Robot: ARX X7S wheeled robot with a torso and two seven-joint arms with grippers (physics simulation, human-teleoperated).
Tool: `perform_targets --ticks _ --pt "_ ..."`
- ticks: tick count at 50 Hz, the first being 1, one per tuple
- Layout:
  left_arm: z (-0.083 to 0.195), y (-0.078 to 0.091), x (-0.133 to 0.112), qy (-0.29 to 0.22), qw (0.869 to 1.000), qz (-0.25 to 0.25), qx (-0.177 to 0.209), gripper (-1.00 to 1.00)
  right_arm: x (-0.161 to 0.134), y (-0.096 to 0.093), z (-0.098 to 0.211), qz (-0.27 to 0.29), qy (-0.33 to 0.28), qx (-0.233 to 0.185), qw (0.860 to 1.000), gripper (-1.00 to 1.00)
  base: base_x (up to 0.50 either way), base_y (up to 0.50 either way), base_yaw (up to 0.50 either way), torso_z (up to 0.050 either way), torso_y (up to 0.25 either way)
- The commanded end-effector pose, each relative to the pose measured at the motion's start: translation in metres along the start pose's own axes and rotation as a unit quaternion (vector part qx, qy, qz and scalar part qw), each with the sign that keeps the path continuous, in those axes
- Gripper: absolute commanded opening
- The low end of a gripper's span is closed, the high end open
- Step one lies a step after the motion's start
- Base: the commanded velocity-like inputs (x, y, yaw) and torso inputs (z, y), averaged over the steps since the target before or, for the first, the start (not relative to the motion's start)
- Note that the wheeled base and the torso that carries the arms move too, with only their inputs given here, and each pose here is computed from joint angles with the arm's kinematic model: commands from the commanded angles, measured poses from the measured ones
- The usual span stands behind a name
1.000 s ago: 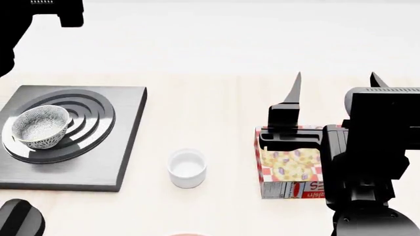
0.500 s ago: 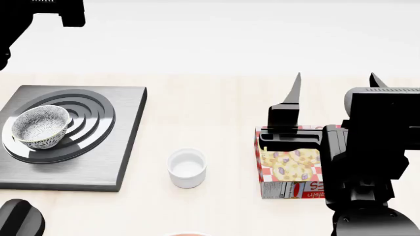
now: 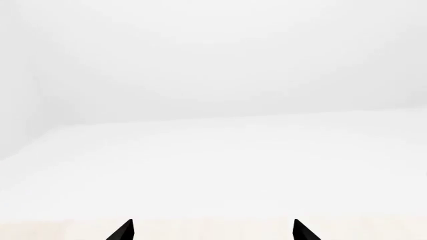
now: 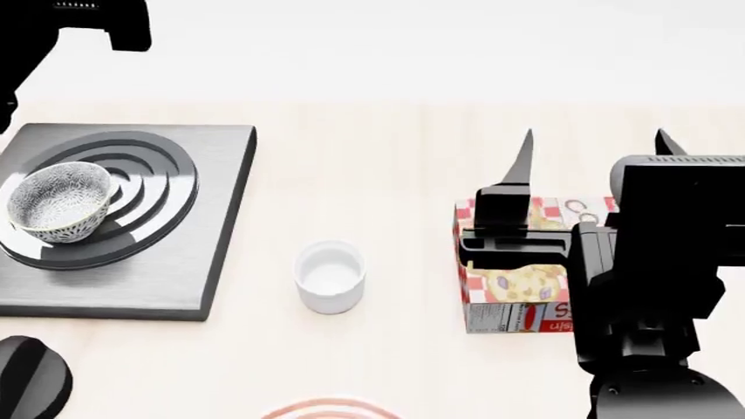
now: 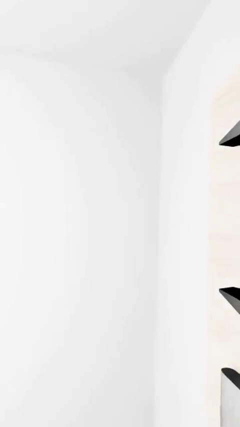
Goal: Pick the akita bowl on the stove and place it on the plate.
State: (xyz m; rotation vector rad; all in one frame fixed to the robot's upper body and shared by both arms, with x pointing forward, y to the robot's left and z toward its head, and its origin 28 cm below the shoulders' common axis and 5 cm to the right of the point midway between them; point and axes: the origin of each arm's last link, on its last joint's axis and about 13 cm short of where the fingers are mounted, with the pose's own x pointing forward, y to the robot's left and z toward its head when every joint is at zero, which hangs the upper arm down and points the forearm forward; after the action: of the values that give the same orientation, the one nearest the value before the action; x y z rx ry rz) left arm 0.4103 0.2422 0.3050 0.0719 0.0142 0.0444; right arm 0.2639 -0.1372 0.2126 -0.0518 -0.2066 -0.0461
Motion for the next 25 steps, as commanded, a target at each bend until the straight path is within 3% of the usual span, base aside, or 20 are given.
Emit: perform_targets --ticks 1,6,25 --pt "0.0001 -0.0018 -0.001 -0.009 1.0 -0.007 0.005 1.0 -0.0004 -0.0001 0.0008 0.0 0.0 0.0 1.0 1.0 0.0 0.0 0.0 0.0 -0.125" --pt "-0.0016 -0.0013 0.0001 -0.007 1.0 -0.005 0.003 1.0 0.0001 -0.0001 0.0002 0.001 -0.001 0.0 1.0 1.0 0.0 0.0 0.0 0.0 -0.184" --pt "-0.0018 -0.0002 -0.0011 -0.007 1.0 -0.001 -0.003 1.0 -0.0001 0.0001 -0.0001 0.002 0.0 0.0 1.0 1.0 0.0 0.0 0.0 0.0 -0.057"
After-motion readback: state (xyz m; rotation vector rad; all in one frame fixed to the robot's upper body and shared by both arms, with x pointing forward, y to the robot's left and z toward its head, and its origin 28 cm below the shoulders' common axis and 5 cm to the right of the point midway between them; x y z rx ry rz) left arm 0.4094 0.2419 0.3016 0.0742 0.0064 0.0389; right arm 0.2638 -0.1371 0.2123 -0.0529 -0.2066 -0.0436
